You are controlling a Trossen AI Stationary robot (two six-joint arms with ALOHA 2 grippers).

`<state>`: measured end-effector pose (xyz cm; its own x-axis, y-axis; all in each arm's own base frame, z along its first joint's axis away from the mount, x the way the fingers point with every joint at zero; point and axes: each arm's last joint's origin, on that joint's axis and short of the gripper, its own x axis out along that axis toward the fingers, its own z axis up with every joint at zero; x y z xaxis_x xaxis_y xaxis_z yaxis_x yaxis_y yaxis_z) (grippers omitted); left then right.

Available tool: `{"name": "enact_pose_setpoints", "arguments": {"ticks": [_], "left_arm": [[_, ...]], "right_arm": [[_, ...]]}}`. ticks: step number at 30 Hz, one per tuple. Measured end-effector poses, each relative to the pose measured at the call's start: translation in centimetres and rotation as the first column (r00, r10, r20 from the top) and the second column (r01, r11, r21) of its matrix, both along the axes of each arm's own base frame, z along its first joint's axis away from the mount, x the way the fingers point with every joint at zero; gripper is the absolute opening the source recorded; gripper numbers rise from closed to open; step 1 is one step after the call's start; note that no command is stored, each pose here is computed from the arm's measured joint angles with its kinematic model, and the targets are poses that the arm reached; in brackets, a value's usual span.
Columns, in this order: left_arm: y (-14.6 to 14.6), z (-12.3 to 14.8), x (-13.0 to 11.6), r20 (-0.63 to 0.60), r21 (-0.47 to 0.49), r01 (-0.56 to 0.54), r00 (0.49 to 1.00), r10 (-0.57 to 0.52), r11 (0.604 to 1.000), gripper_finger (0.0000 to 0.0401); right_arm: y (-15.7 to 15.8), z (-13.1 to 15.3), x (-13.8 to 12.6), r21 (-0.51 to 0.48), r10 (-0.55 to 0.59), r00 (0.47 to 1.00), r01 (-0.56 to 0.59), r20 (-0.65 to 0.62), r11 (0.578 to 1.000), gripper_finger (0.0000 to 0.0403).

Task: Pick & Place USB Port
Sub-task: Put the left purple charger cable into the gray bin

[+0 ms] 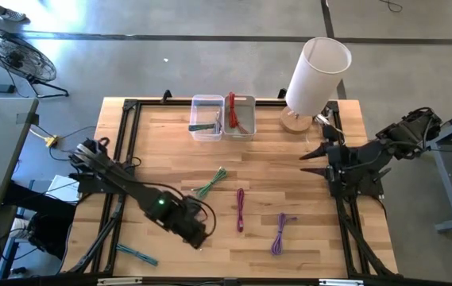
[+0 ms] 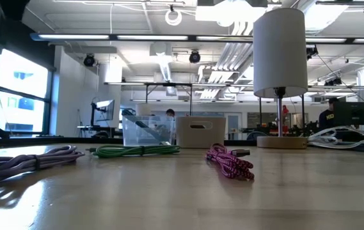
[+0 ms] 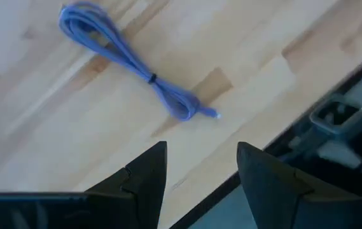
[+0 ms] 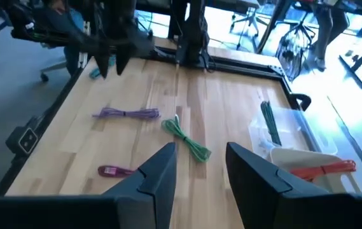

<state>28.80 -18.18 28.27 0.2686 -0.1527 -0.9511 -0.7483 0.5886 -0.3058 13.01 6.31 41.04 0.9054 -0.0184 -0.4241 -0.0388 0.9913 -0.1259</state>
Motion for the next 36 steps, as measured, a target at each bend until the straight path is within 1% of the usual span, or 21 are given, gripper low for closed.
{"name": "enact_pose_setpoints", "arguments": {"ticks": [2,4,6,8,12,14,18,20,22,25,28,36], "left_arm": [[-0.3,-1.2,0.5,-0.046,-0.001,-0.061,0.997,0.061,0.998,0.0184],[-0.9,-2.0,1.5,-0.023,-0.040,-0.130,0.991,0.129,0.991,0.0184],[-1.3,-3.3,2.3,-0.038,-0.037,-0.157,0.987,0.155,0.987,0.0184],[-1.6,-4.5,3.2,-0.037,-0.045,-0.181,0.983,0.180,0.982,0.0184],[-1.3,-6.6,4.2,-0.104,-0.036,-0.220,0.971,0.215,0.975,0.0184],[-0.9,-7.4,4.5,-0.141,-0.007,-0.239,0.962,0.236,0.971,0.0184],[-0.3,-8.0,4.4,-0.198,0.023,-0.284,0.938,0.283,0.958,0.0184],[-0.2,-8.3,4.7,-0.226,0.003,-0.292,0.932,0.285,0.956,0.0184],[0.5,-8.5,4.5,-0.277,0.017,-0.304,0.914,0.297,0.952,0.0184],[0.9,-8.3,4.6,-0.261,0.041,-0.315,0.913,0.314,0.948,0.0184],[1.4,-8.4,4.6,-0.280,0.059,-0.325,0.902,0.328,0.944,0.0184],[2.0,-8.4,4.8,-0.280,0.071,-0.330,0.899,0.337,0.941,0.0184]], "right_arm": [[0.0,0.0,0.0,-0.009,0.005,1.000,-0.005,0.001,1.000,0.0129],[0.0,0.0,0.0,-0.024,0.013,1.000,-0.013,-0.003,1.000,0.0129],[0.1,0.0,0.0,-0.029,0.034,0.999,-0.034,-0.007,0.999,0.0129],[0.2,-0.1,-0.1,-0.026,0.092,0.995,-0.092,-0.025,0.995,0.0129],[0.5,-0.1,-0.3,0.014,0.219,0.975,-0.218,-0.046,0.976,0.0129],[0.5,-0.1,-0.5,0.033,0.252,0.967,-0.251,-0.046,0.967,0.0129],[0.6,0.0,-0.7,0.067,0.308,0.950,-0.305,-0.046,0.950,0.0129],[0.6,0.1,-0.9,0.083,0.334,0.941,-0.330,-0.046,0.940,0.0129],[0.5,0.1,-1.0,0.095,0.351,0.935,-0.346,-0.043,0.933,0.0129],[0.5,0.2,-1.3,0.131,0.364,0.931,-0.357,-0.037,0.925,0.0129],[0.4,0.3,-1.5,0.148,0.377,0.925,-0.369,-0.033,0.918,0.0129],[0.3,0.4,-1.8,0.149,0.382,0.924,-0.374,-0.026,0.915,0.0129]]}}
